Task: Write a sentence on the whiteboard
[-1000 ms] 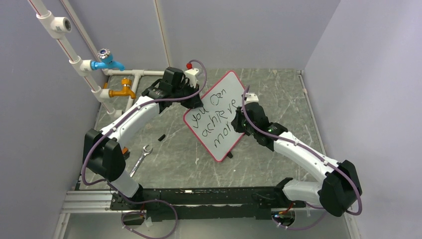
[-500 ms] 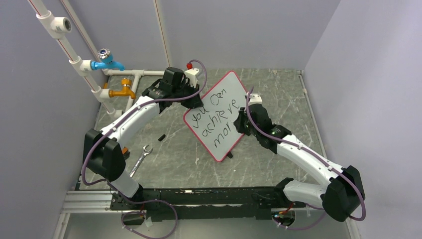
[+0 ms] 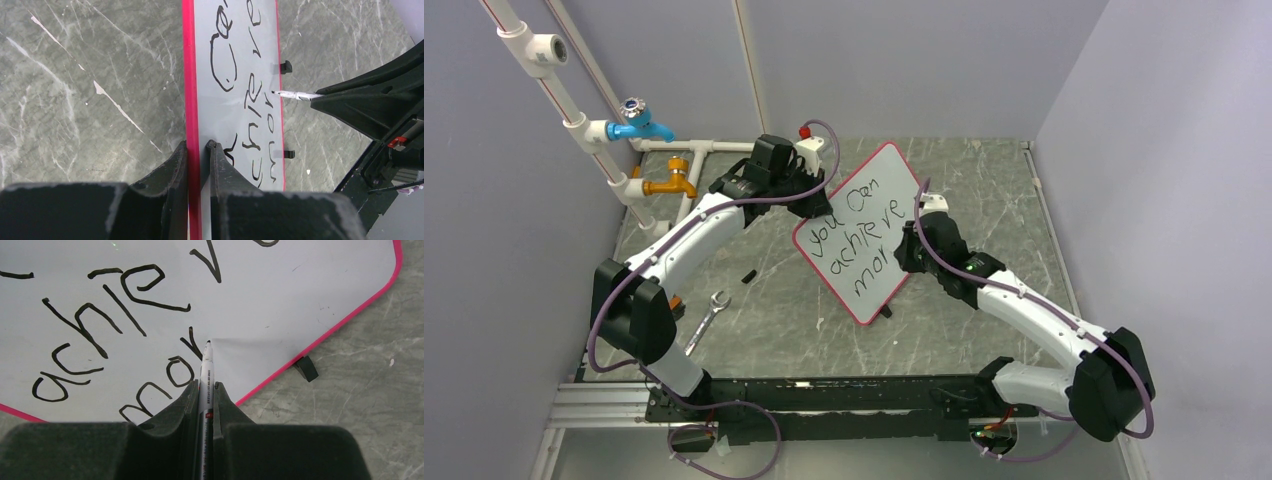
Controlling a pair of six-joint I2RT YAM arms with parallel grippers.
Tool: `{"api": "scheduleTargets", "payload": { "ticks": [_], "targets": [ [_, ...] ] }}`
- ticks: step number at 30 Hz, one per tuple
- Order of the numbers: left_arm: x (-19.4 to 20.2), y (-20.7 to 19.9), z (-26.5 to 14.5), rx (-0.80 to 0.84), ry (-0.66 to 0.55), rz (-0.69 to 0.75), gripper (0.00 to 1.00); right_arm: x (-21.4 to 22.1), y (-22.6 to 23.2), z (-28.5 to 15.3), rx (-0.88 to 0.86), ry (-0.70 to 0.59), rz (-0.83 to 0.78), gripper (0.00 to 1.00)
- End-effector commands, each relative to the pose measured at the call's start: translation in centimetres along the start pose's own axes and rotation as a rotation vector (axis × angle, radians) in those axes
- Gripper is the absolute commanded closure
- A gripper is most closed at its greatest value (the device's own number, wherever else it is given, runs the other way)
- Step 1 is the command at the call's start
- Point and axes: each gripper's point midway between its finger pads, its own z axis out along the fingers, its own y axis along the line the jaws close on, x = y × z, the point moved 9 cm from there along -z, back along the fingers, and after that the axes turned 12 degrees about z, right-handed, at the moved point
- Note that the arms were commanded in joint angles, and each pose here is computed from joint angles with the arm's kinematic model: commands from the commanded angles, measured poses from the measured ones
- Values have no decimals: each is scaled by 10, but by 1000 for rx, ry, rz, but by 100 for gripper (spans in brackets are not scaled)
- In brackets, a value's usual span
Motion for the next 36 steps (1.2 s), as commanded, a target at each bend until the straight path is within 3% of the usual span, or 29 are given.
{"api": "scheduleTargets", "payload": {
  "ticks": [1,16,36],
  "targets": [
    [-12,3,-7,-48,-35,88,100,-4,4,6,-31,-25,13,100],
    [-12,2,-7,-45,-34,90,100,-16,0,14,-1,-40,-2,100],
    [-12,1,-7,-41,-35,90,100,-22,18,9,-143,-16,-7,100]
  ]
}}
